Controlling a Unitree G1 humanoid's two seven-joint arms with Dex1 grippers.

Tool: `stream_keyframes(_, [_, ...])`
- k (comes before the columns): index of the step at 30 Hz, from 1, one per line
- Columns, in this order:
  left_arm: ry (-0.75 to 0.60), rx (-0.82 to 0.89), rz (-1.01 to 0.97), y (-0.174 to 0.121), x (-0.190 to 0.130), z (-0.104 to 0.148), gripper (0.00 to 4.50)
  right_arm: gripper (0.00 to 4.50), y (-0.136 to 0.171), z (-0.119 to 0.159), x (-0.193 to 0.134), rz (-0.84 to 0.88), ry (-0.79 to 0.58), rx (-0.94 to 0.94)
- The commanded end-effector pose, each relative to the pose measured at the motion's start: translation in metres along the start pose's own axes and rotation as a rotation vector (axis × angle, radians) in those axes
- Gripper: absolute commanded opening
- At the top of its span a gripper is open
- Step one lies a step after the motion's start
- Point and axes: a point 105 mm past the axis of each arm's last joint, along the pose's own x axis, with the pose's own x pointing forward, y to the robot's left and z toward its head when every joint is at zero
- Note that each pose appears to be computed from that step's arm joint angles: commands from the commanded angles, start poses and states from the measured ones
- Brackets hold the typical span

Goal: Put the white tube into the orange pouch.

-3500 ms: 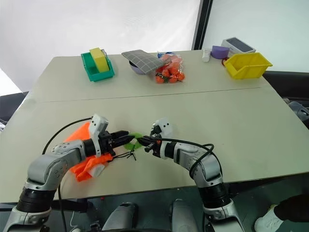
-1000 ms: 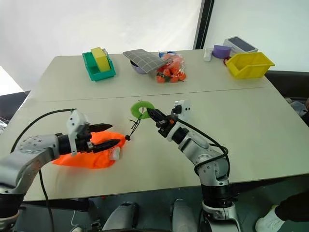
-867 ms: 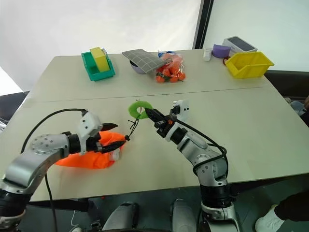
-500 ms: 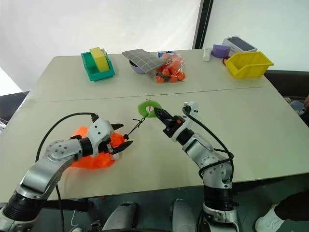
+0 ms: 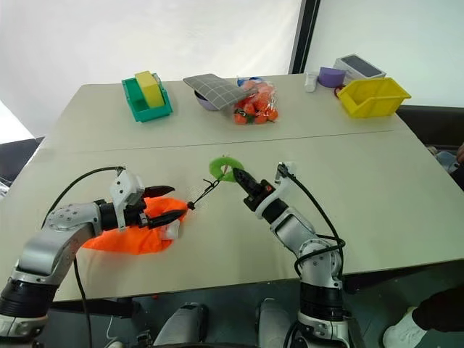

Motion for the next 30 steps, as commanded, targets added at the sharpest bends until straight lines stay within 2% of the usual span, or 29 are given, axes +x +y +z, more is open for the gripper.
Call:
stream_keyframes(1, [0.005,0.081,-0.001,0.006,0.000,0.005,3.88,0.00,0.016,0.006,0.006,0.062,-0.048,0.047])
stream_keyframes(5, [0.022,0.152,-0.001,0.008,0.004,0.004,3.88,0.00,0.022,0.006,0.007,0.082,-0.051,0.067])
stream_keyframes(17, [0.064,0.295,-0.090,-0.016,0.029,0.017,3.88,0.00,0.034,0.012,0.010,0.121,-0.060,0.073])
stream_keyframes(25, [0.181,0.428,-0.002,-0.032,0.037,0.017,3.88,0.00,0.039,0.013,0.009,0.137,-0.061,0.072])
stream_keyframes(30, [0.256,0.436,0.105,-0.040,0.037,0.012,3.88,0.00,0.048,0.015,0.009,0.179,-0.051,0.071])
